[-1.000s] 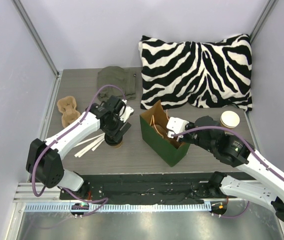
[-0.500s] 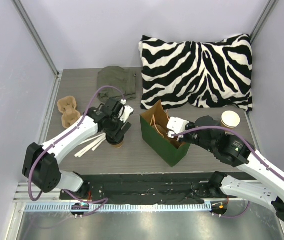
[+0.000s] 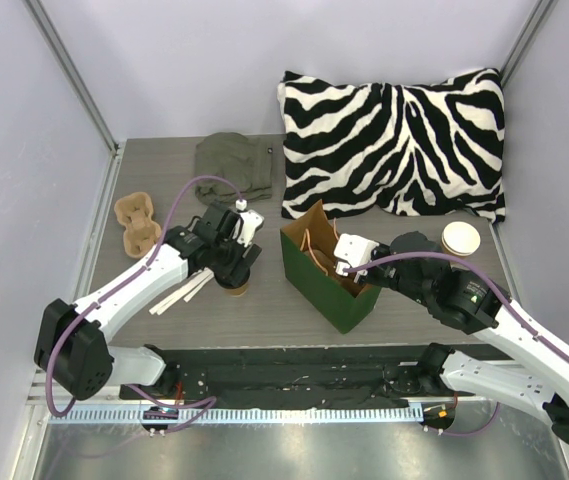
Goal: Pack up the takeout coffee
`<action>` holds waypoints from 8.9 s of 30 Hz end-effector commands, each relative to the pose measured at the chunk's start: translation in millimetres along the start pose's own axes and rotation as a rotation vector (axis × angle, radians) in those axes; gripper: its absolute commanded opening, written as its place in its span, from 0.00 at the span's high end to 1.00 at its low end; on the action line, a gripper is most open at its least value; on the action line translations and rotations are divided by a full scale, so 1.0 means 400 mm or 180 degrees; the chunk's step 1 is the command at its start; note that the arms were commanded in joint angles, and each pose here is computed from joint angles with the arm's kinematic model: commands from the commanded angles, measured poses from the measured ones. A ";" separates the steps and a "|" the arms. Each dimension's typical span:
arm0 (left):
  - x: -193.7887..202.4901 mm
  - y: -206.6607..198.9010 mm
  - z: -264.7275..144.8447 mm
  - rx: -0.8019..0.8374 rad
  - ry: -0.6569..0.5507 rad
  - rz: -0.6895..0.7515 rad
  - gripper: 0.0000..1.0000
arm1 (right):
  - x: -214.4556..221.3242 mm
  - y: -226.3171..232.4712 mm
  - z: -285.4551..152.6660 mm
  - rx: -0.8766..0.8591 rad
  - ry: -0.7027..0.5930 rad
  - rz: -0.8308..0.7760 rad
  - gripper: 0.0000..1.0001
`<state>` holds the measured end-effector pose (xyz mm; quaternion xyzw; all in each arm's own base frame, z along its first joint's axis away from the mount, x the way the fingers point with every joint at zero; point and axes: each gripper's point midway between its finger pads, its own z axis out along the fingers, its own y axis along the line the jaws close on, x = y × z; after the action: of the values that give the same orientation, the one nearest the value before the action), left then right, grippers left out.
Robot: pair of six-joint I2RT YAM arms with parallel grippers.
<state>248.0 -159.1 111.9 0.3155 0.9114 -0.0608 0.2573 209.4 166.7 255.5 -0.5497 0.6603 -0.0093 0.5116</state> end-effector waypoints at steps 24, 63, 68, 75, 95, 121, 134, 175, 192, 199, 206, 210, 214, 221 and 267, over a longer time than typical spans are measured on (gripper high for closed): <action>0.024 0.009 0.031 -0.0077 0.0058 -0.0029 0.58 | -0.012 -0.013 -0.012 0.0049 -0.0090 -0.0032 0.99; -0.049 0.008 -0.117 -0.0005 -0.0251 0.0143 0.81 | -0.031 -0.017 -0.010 0.0028 -0.0163 -0.0009 0.99; -0.041 0.007 -0.126 0.0002 -0.0233 0.0139 0.76 | -0.036 -0.016 -0.008 0.0015 -0.0179 -0.0008 0.99; -0.060 -0.024 -0.142 0.0238 -0.0248 0.0180 0.76 | -0.049 -0.016 -0.006 -0.0016 -0.0212 0.0040 0.99; 0.006 -0.090 -0.011 0.0511 0.0331 0.0546 0.59 | -0.050 -0.003 0.000 -0.0113 -0.0196 0.0088 0.99; -0.032 -0.039 -0.105 0.0211 0.0176 0.0746 0.17 | -0.050 0.007 0.004 -0.0179 -0.0195 0.0072 0.99; -0.028 -0.013 -0.053 0.0200 0.0217 0.0670 0.01 | -0.047 0.010 0.003 -0.0185 -0.0194 0.0077 0.99; -0.022 -0.022 -0.034 0.0360 0.0180 0.0541 0.22 | -0.039 0.006 0.001 -0.0150 -0.0169 0.0060 0.99; -0.192 0.014 -0.234 0.0098 -0.0464 0.0606 0.23 | -0.065 -0.004 0.001 -0.0142 -0.0257 0.0079 0.99; -0.327 0.018 -0.438 0.0040 -0.1075 0.0504 0.23 | -0.091 -0.019 -0.003 -0.0084 -0.0368 0.0138 0.99; -0.421 -0.013 -0.582 0.0245 -0.1631 0.0516 0.23 | -0.125 -0.038 -0.015 0.0003 -0.0564 0.0240 0.99; -0.440 -0.064 -0.620 0.0481 -0.1777 0.0602 0.23 | -0.135 -0.045 -0.018 0.0049 -0.0623 0.0299 0.99; -0.451 -0.117 -0.657 0.0657 -0.1972 0.0739 0.23 | -0.147 -0.065 -0.023 0.0164 -0.0685 0.0339 0.99; -0.439 -0.218 -0.662 0.0928 -0.2038 0.1083 0.23 | -0.170 -0.088 -0.034 0.0260 -0.0783 0.0380 0.99; -0.259 -0.440 -0.443 0.0800 -0.2074 0.3084 0.25 | -0.291 -0.009 -0.033 -0.0417 -0.1459 0.0572 0.99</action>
<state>133.1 -304.5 288.9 0.6901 0.5564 -0.1491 0.4381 186.9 235.6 317.5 -0.5327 0.5887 0.1788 0.5810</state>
